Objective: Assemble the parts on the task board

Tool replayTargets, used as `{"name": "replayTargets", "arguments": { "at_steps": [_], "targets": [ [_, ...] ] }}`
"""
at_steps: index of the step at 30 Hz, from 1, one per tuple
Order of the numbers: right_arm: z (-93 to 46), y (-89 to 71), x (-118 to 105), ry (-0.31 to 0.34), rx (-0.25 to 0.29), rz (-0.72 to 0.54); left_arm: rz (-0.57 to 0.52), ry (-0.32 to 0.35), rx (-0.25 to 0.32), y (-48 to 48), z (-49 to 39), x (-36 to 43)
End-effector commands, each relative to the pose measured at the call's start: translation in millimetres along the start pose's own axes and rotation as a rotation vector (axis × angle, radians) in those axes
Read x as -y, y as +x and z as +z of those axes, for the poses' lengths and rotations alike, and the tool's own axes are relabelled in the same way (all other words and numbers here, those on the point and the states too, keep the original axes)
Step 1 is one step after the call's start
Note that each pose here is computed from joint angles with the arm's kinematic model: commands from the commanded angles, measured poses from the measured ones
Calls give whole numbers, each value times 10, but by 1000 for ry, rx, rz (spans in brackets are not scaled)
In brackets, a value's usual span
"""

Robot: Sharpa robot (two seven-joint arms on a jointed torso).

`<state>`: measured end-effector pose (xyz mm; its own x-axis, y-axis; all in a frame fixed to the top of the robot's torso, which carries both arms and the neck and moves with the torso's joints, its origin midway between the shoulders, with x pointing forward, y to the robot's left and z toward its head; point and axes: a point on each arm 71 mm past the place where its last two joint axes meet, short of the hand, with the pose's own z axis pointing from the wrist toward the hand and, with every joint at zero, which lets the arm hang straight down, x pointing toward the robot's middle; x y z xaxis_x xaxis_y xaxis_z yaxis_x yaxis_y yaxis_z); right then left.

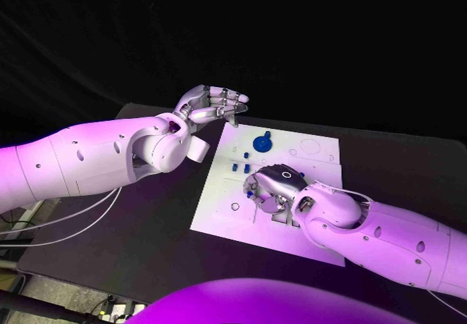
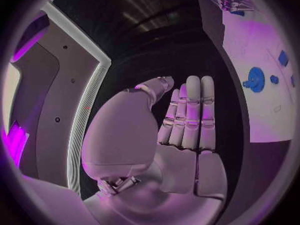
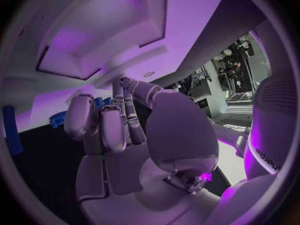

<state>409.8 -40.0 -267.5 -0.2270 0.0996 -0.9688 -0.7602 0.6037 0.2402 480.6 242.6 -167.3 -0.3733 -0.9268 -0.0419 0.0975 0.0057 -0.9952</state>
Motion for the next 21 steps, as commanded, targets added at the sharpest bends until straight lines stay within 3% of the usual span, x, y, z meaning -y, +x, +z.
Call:
{"name": "replayTargets", "arguments": {
  "at_steps": [1, 12, 21],
  "targets": [
    [2, 66, 14, 10, -49, -24, -12, 6, -16, 22, 4, 8],
    [-38, 54, 69, 10, -15, -19, -11, 5, -15, 12, -2, 9],
    [-190, -47, 95, -5, 43, 11, -9, 6, -10, -8, -8, 9]
  ]
}}
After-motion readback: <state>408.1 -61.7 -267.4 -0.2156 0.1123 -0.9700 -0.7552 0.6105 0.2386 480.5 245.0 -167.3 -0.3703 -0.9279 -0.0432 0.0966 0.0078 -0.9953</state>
